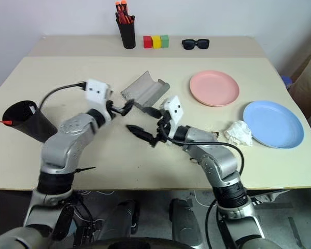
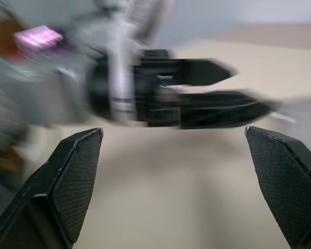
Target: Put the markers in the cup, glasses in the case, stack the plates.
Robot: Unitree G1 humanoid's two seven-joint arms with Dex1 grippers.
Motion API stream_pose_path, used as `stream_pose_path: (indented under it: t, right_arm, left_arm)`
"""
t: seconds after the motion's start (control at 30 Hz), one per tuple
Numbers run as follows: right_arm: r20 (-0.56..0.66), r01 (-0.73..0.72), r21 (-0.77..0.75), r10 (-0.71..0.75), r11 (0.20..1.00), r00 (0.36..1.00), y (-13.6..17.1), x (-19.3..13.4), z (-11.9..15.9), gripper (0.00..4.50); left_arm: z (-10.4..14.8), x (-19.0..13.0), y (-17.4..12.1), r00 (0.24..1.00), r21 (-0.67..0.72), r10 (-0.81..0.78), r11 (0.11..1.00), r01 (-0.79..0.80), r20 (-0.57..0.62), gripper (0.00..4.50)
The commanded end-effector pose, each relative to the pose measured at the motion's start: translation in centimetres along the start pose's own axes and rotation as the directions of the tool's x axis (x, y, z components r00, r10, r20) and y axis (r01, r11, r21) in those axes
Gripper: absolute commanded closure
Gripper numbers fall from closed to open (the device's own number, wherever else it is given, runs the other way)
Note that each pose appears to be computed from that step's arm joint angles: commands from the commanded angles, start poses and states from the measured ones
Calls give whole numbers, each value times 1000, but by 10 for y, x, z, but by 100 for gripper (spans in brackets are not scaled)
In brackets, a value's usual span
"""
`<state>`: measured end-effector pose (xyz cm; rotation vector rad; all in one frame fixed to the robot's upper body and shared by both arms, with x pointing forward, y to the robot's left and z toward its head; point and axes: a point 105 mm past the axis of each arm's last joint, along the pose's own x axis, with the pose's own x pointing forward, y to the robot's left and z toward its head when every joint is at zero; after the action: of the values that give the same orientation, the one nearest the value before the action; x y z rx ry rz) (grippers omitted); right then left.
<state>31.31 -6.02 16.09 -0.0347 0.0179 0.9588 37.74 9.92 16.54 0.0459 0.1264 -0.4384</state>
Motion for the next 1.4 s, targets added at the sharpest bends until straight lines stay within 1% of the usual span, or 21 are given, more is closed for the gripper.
stream_pose_path:
  t: [0.03,0.1,0.23,0.37,0.47,0.53,0.57,0.67,0.77,0.8,0.9,1.0,1.07,1.17,1.23,1.3,1.4]
  right_arm:
    - [-24,139,-142,-144,980,989,-27,-25,8,0]
    - [-50,190,-197,-203,962,978,-37,-42,9,0]
    - [-91,257,-275,-291,927,952,-47,-71,10,0]
    - [-101,306,-311,-351,900,931,-49,-89,9,0]
    - [-111,326,-316,-376,891,920,-47,-96,5,0]
    - [-114,327,-317,-378,890,919,-44,-98,2,0]
    - [-115,325,-316,-376,891,919,-41,-99,2,0]
    - [-118,322,-312,-373,894,920,-36,-100,0,0]
    - [-127,328,-308,-380,893,916,-34,-103,-3,0]
    - [-128,329,-308,-382,893,915,-34,-104,-4,0]
    - [-132,331,-308,-385,892,913,-34,-105,-5,0]
    - [-136,332,-309,-387,891,912,-34,-107,-5,0]
    - [-140,331,-310,-387,891,911,-35,-108,-5,0]
    - [-149,324,-309,-383,894,912,-36,-111,-6,0]
    - [-159,318,-307,-378,897,912,-36,-113,-7,0]
    - [-167,313,-301,-373,901,913,-36,-114,-9,0]
    - [-183,303,-289,-363,908,914,-37,-116,-11,0]
  left_arm:
    - [6,17,-9,997,-48,-69,997,67,-31,6]
    - [6,28,-15,993,-48,-109,993,106,-53,6]
    - [5,46,-28,976,-118,-196,976,185,-89,6]
    - [-3,59,-38,955,-138,-259,961,240,-147,6]
    - [-6,66,-44,941,-156,-302,948,279,-152,6]
    - [-8,71,-46,938,-163,-311,944,287,-151,58]
    - [-10,73,-45,938,-173,-311,943,284,-151,93]
    - [-12,76,-45,937,-180,-315,941,288,-151,239]
    - [-14,77,-49,934,-166,-326,939,302,-145,410]
    - [-14,78,-50,934,-153,-328,939,307,-143,447]
    - [-9,75,-53,929,-78,-357,933,350,-101,447]
    - [-3,62,-55,900,53,-432,899,435,-48,447]
    - [-5,41,-54,836,128,-546,826,548,-53,447]
    - [-14,6,-56,717,213,-686,688,694,-119,447]
    - [-25,-14,-52,651,255,-731,603,756,-205,447]
    - [-33,-24,-47,618,254,-736,565,785,-276,447]
    - [-36,-29,-45,594,229,-744,549,804,-304,447]
